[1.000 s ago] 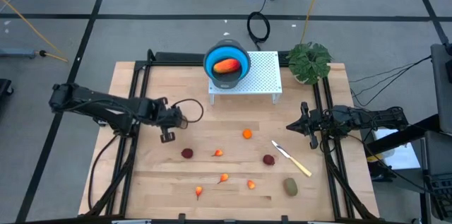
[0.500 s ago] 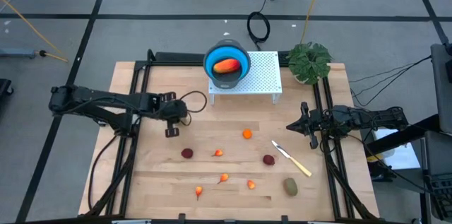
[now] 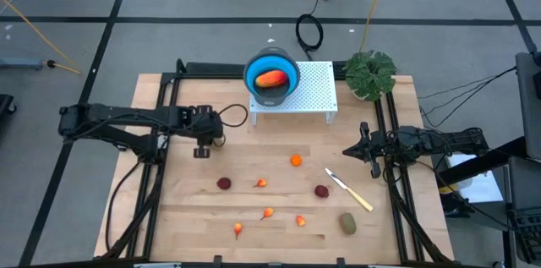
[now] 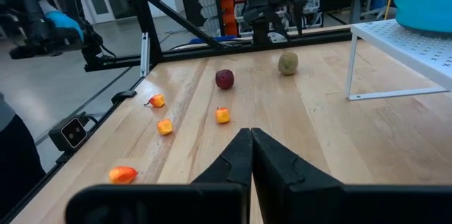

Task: Pick & Place Fruit
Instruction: Put the kiwi into the blue strainer bowl on the shelf

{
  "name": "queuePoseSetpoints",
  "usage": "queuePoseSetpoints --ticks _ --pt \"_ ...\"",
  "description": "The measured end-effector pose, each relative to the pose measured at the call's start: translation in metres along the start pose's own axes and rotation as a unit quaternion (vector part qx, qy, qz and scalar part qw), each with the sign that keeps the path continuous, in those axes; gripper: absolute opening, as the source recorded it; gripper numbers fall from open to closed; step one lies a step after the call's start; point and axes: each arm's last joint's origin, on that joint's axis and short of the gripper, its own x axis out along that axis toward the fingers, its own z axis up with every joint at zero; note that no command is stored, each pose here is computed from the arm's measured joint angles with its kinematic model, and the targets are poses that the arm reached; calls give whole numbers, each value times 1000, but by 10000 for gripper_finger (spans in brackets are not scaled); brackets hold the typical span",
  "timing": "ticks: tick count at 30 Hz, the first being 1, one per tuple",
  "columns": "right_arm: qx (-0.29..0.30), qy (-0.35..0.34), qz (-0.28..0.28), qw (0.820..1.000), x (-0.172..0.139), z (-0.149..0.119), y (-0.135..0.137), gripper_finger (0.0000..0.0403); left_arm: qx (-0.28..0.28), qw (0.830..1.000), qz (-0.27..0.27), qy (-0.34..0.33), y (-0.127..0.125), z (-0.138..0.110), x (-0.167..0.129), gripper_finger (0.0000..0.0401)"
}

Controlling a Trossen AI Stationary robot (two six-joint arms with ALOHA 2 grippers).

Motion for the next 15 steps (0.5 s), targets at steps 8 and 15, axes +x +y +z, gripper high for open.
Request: queuePoseSetpoints --ticks 8,15 --pt "0 0 0 1000 0 0 0 0 6 1000 -7 26 -6 -15 16 220" --pt "0 0 0 1000 0 0 0 0 5 1000 -6 19 -8 -17 22 278"
